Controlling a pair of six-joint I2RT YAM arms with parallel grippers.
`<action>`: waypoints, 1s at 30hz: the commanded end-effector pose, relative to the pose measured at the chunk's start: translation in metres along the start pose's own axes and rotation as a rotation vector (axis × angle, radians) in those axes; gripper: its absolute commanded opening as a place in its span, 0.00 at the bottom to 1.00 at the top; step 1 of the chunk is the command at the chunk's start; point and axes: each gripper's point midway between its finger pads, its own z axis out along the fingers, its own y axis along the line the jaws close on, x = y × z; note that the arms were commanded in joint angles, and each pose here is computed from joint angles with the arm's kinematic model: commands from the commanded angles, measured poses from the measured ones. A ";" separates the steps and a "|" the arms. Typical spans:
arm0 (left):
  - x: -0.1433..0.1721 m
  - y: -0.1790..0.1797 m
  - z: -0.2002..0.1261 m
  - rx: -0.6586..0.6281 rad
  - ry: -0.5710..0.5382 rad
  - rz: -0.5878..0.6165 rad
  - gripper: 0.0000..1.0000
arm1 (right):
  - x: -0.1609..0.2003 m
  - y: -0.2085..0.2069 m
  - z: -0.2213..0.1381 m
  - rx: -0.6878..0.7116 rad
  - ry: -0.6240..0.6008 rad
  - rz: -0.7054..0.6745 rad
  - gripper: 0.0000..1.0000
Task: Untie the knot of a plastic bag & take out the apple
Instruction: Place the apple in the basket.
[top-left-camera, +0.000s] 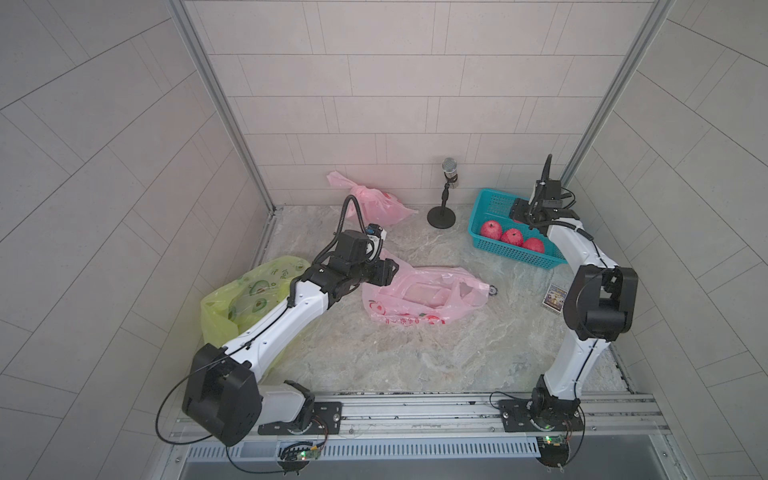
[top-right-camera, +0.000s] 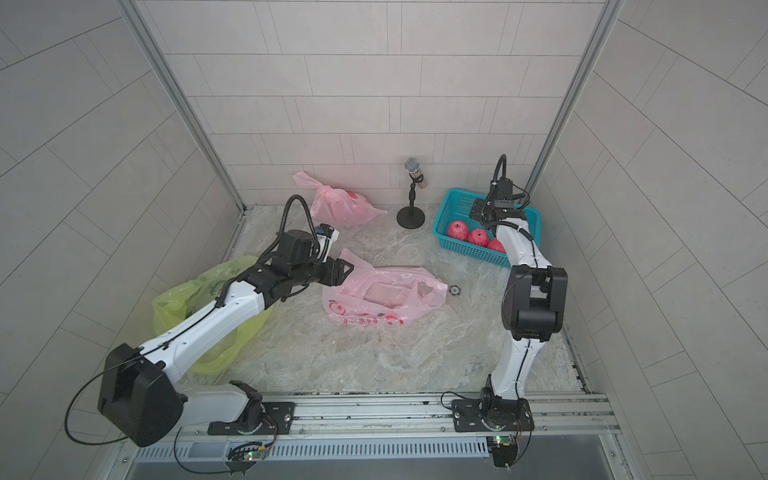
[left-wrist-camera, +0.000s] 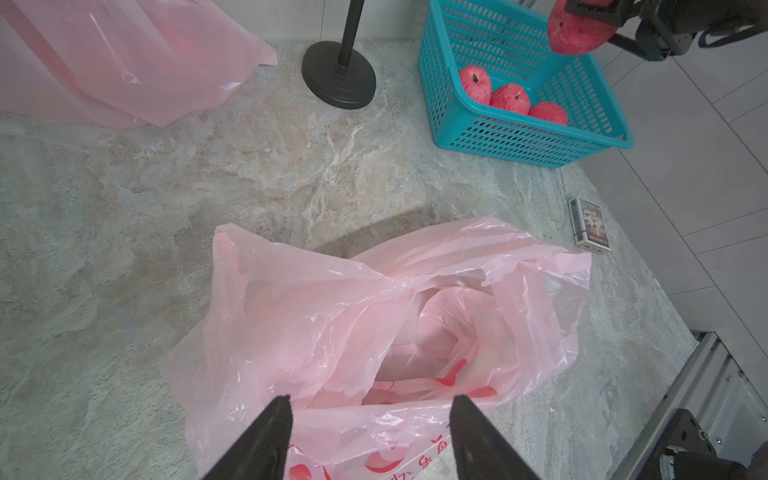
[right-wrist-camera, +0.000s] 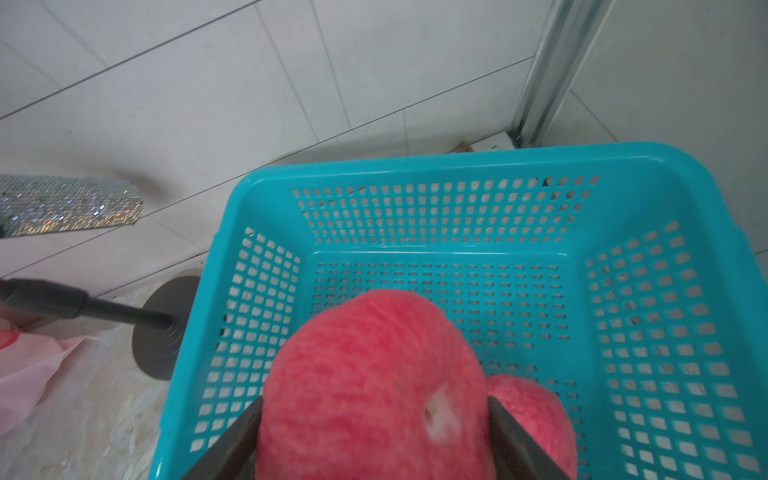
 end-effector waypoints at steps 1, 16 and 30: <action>-0.013 0.005 -0.008 -0.013 -0.019 0.018 0.66 | -0.013 -0.021 0.018 0.039 -0.034 0.024 0.72; -0.030 0.031 0.006 -0.012 -0.017 -0.024 0.66 | 0.006 -0.080 0.081 0.158 0.040 0.035 0.74; -0.022 0.046 0.024 -0.034 0.027 -0.048 0.67 | 0.038 -0.094 0.115 0.188 0.114 0.049 0.76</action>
